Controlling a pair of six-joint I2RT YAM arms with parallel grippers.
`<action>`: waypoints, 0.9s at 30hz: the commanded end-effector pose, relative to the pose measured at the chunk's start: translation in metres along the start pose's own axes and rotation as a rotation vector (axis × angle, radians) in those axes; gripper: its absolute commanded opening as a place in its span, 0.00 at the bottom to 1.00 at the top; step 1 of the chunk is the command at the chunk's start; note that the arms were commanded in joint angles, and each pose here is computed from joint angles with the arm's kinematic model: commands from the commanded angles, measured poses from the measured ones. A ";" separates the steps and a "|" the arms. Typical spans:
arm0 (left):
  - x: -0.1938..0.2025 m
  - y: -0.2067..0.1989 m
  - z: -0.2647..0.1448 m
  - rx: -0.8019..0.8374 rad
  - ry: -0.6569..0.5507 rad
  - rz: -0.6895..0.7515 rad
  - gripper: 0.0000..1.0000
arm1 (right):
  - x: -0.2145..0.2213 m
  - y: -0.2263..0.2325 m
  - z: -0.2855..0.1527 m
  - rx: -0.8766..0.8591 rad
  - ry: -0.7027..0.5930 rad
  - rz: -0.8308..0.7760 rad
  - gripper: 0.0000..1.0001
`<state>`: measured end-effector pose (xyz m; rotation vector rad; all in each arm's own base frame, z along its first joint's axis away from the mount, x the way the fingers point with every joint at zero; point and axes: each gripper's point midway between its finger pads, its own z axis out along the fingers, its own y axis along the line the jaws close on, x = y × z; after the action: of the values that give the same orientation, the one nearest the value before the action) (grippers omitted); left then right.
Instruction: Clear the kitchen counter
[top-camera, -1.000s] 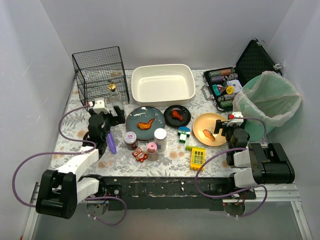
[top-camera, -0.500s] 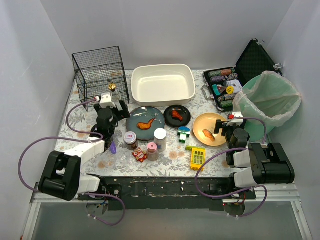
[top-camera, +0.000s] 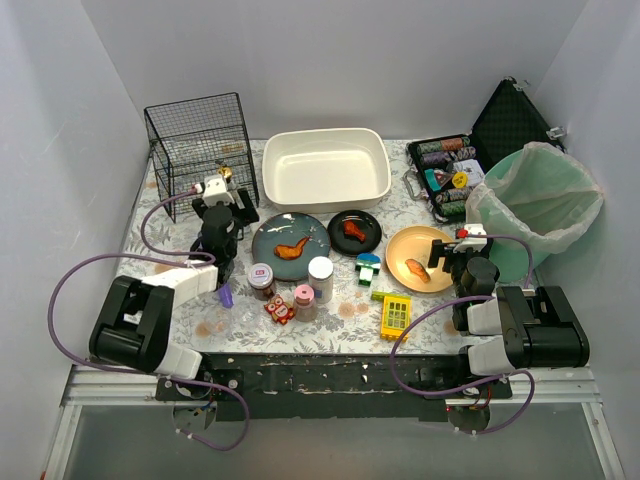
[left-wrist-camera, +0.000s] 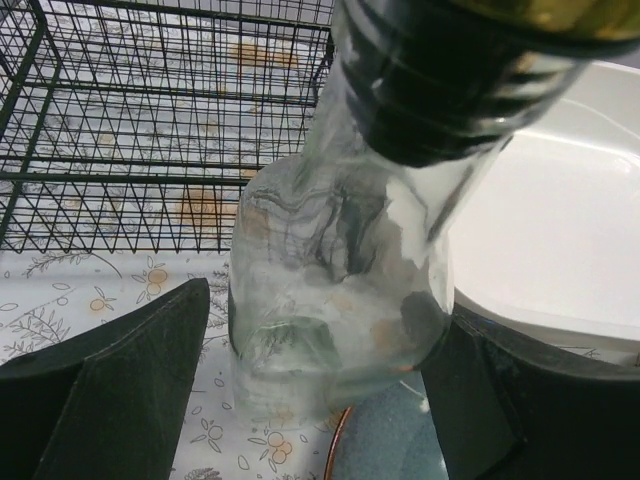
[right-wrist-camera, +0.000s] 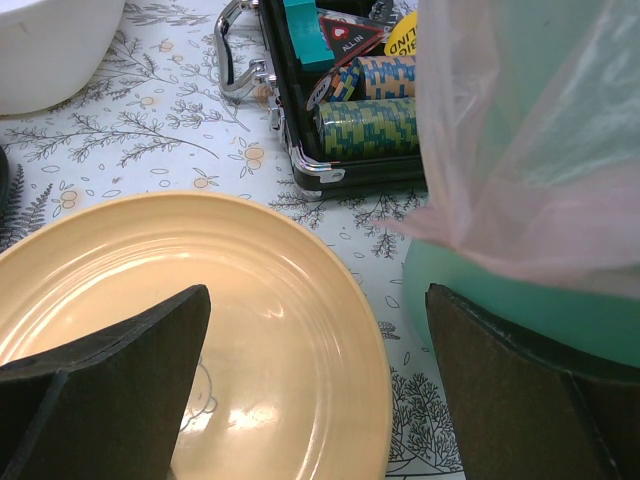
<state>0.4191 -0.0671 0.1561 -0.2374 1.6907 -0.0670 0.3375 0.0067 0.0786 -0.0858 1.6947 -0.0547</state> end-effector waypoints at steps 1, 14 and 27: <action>-0.019 -0.005 0.008 -0.013 -0.060 -0.005 0.75 | -0.016 -0.001 0.007 0.004 -0.050 -0.009 0.98; -0.022 -0.003 0.025 -0.047 -0.087 0.033 0.17 | -0.016 -0.001 0.007 0.004 -0.050 -0.009 0.98; -0.080 -0.011 0.019 -0.076 -0.057 0.064 0.00 | -0.016 -0.001 0.007 0.004 -0.048 -0.011 0.98</action>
<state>0.4434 -0.0629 0.1561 -0.2057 1.7518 0.0605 0.3372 0.0067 0.0775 -0.0861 1.6989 -0.0547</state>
